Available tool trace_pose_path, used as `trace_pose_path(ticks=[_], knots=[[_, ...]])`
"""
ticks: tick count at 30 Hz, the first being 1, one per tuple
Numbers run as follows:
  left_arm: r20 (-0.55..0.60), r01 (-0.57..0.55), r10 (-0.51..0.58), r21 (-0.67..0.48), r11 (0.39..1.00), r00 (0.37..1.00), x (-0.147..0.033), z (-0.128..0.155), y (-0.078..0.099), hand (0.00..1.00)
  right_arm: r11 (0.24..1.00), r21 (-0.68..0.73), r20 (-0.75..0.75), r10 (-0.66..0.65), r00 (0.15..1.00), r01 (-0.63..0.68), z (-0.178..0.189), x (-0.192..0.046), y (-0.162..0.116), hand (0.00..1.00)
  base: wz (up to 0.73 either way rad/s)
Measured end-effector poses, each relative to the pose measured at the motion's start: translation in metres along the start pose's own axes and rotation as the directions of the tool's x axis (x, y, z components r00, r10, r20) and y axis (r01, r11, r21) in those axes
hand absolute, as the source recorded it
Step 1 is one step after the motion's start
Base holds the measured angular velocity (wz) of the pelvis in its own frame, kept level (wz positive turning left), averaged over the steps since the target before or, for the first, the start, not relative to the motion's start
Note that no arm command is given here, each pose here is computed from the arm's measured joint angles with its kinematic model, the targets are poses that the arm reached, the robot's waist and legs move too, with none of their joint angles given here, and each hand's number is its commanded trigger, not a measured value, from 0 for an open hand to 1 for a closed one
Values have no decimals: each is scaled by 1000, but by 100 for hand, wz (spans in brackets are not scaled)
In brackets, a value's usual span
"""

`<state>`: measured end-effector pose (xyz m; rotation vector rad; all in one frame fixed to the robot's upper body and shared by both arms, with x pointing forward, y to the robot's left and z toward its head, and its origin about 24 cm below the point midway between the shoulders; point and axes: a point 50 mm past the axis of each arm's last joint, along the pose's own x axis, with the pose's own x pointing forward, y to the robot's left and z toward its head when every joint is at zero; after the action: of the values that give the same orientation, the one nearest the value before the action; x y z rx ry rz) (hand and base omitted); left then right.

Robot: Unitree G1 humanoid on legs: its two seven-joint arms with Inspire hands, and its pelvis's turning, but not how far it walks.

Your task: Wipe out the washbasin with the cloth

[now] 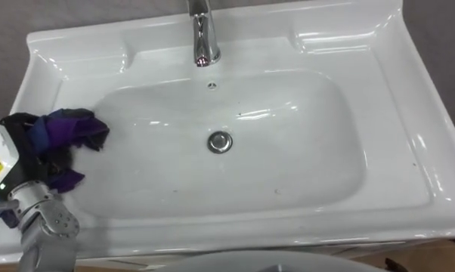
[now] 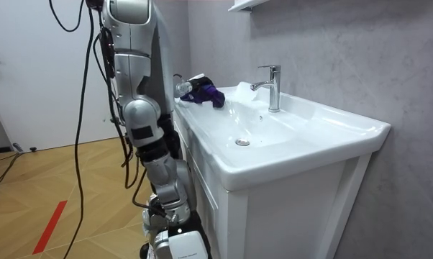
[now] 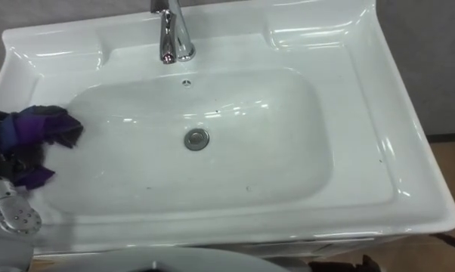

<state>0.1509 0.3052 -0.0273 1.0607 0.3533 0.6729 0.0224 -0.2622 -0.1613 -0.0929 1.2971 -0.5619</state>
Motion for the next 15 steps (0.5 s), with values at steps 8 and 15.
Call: trace_pose_path(ticks=[8,15], knots=[[-16,15,-15,-6,1000,1000,-5,-1,-4,0,1000,-8,-24,2,1000,-2,-3,0,-1,0,0],[7,-9,10,-22,1000,1000,-2,5,0,0,1000,-7,-24,15,1000,-15,-3,0,0,0,0]])
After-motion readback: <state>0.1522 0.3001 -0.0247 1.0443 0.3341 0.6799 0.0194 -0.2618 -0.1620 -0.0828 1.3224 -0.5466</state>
